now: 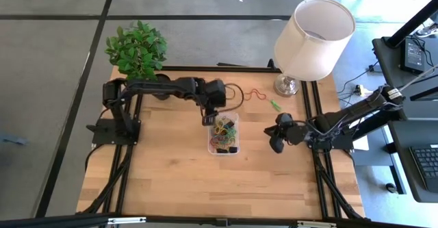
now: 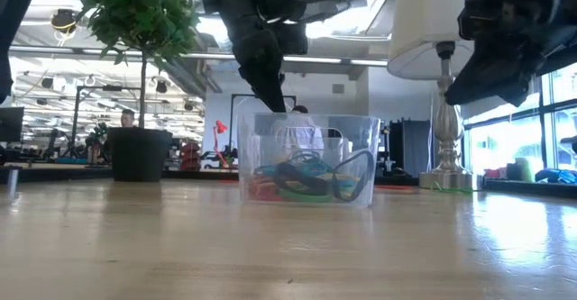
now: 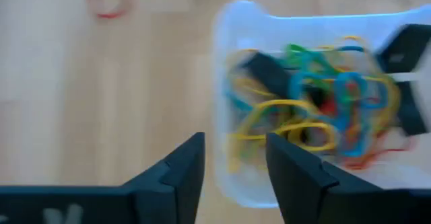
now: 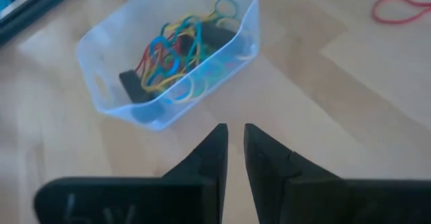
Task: Pick and place rubber bands into bin
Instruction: Put the red rubber band into the transparent container
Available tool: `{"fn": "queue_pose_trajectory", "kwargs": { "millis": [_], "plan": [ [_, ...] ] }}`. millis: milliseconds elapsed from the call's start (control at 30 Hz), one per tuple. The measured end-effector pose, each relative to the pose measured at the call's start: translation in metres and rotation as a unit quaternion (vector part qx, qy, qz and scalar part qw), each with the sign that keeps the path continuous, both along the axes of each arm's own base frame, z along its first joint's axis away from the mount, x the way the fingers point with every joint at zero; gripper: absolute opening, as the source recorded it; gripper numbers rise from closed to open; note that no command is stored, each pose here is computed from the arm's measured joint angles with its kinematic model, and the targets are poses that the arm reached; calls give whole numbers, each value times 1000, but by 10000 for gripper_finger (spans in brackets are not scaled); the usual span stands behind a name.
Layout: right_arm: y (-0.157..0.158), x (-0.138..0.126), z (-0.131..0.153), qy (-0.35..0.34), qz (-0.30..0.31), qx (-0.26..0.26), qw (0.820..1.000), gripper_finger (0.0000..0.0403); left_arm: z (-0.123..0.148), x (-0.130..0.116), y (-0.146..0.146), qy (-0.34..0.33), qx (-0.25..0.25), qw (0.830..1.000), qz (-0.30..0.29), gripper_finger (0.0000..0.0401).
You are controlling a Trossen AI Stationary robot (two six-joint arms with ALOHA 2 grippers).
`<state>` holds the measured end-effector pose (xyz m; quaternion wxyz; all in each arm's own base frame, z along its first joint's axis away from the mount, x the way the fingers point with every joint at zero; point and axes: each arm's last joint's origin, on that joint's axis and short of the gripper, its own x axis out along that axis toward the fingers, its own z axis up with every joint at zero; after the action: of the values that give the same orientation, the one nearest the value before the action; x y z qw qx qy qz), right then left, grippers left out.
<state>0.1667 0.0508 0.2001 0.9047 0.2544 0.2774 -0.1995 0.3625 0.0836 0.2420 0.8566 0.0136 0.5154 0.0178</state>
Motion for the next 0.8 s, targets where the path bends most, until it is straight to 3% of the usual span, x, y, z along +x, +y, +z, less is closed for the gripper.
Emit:
{"fn": "queue_pose_trajectory", "kwargs": {
  "millis": [133,267,500,800],
  "plan": [
    [-6,4,2,-14,-20,5,1000,54,15,-13,23,-5,60,997,41,165],
    [-12,6,3,-20,-40,7,999,54,23,-28,55,8,129,979,155,163],
    [-24,11,6,-41,-73,13,996,54,0,-46,109,22,43,962,268,162],
    [-38,14,8,-53,-114,14,992,54,-53,-29,132,66,30,948,310,187]
  ]
}}
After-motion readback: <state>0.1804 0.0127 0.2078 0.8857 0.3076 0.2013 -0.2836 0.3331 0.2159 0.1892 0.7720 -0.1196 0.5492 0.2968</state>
